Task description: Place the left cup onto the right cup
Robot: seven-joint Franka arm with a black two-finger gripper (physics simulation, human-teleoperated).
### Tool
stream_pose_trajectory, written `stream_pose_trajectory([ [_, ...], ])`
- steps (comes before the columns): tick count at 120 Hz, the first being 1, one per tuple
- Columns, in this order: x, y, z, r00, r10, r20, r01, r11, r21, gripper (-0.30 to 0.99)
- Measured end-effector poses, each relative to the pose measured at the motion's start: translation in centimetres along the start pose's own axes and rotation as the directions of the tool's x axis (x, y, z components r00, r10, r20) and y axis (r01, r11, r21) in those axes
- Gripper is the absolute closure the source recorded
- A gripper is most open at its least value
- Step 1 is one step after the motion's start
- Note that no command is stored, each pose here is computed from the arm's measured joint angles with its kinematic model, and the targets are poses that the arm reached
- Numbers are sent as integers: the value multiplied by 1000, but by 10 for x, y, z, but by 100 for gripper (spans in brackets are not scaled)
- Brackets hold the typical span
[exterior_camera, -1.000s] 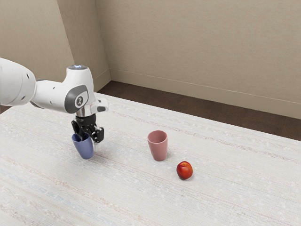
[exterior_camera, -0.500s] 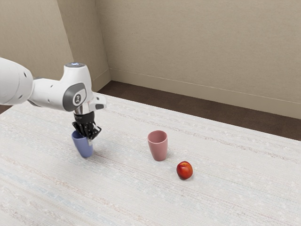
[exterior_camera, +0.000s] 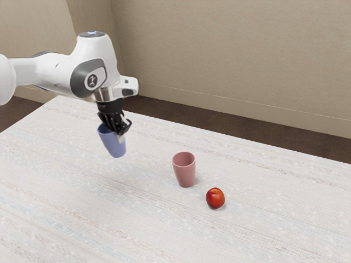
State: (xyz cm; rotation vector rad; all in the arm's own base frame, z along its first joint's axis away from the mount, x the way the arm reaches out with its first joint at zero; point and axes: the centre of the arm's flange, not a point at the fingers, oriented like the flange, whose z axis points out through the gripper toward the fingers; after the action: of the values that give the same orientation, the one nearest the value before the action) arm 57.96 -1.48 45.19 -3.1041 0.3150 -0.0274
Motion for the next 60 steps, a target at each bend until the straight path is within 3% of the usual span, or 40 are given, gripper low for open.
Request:
stream_pose_trajectory([
  [34, 36, 72, -38, 990, 139, -12, -139, 990, -7, 78],
  [60, 73, 122, -29, 974, 225, -6, -225, 974, -21, 78],
])
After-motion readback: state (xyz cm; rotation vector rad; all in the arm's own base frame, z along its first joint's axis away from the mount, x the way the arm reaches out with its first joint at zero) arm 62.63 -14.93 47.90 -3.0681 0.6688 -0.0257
